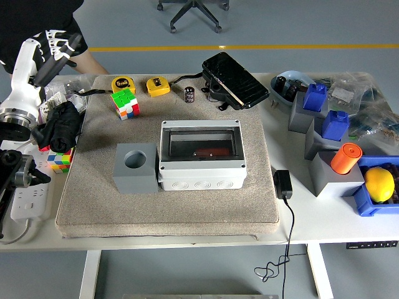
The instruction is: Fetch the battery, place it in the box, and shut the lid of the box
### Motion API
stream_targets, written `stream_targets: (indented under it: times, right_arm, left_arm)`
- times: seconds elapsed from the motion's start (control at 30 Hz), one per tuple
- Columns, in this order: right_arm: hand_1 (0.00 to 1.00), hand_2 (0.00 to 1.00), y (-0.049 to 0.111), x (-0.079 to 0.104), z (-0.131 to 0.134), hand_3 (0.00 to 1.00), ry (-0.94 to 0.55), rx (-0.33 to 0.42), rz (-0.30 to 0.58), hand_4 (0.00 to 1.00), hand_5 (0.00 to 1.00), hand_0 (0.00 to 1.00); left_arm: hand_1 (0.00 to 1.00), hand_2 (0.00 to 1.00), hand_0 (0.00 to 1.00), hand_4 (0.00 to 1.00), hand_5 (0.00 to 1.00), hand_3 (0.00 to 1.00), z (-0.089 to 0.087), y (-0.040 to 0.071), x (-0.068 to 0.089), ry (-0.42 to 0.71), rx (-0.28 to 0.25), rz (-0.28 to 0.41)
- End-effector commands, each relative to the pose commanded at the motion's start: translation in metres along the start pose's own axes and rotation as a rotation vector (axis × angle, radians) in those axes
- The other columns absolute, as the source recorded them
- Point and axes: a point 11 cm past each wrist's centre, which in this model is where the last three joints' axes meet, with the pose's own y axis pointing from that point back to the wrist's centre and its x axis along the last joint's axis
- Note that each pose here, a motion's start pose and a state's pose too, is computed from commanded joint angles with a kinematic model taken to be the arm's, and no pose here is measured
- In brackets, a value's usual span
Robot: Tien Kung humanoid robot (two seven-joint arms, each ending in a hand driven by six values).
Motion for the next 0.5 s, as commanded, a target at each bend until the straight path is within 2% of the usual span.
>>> stream_targets:
  times: [0.1, 0.3, 0.5]
  right_arm:
    - [0.586, 0.573, 0.000, 0.001, -0.001, 0.519, 0.004, -0.001, -0.001, 0.922, 0.448, 0.601]
    - [0.587, 0.573, 0.000, 0.011, -0.015, 0.520, 0.023, 0.021, 0.013, 0.923, 0.450, 0.601]
    - [0.588, 0.573, 0.000, 0.008, -0.002, 0.519, 0.028, -0.003, 0.009, 0.923, 0.451, 0.601]
  left_arm:
    - [0.540, 0.546, 0.401, 0.998, 0.654, 0.574, -0.004, 0.000, 0.009, -0.009, 0.014, 0.021]
    - [0.540, 0.544, 0.394, 0.998, 0.641, 0.568, -0.006, 0.001, 0.013, -0.009, 0.014, 0.016]
    - [0.532, 0.542, 0.398, 0.998, 0.641, 0.565, -0.012, 0.006, 0.015, 0.001, 0.023, 0.007]
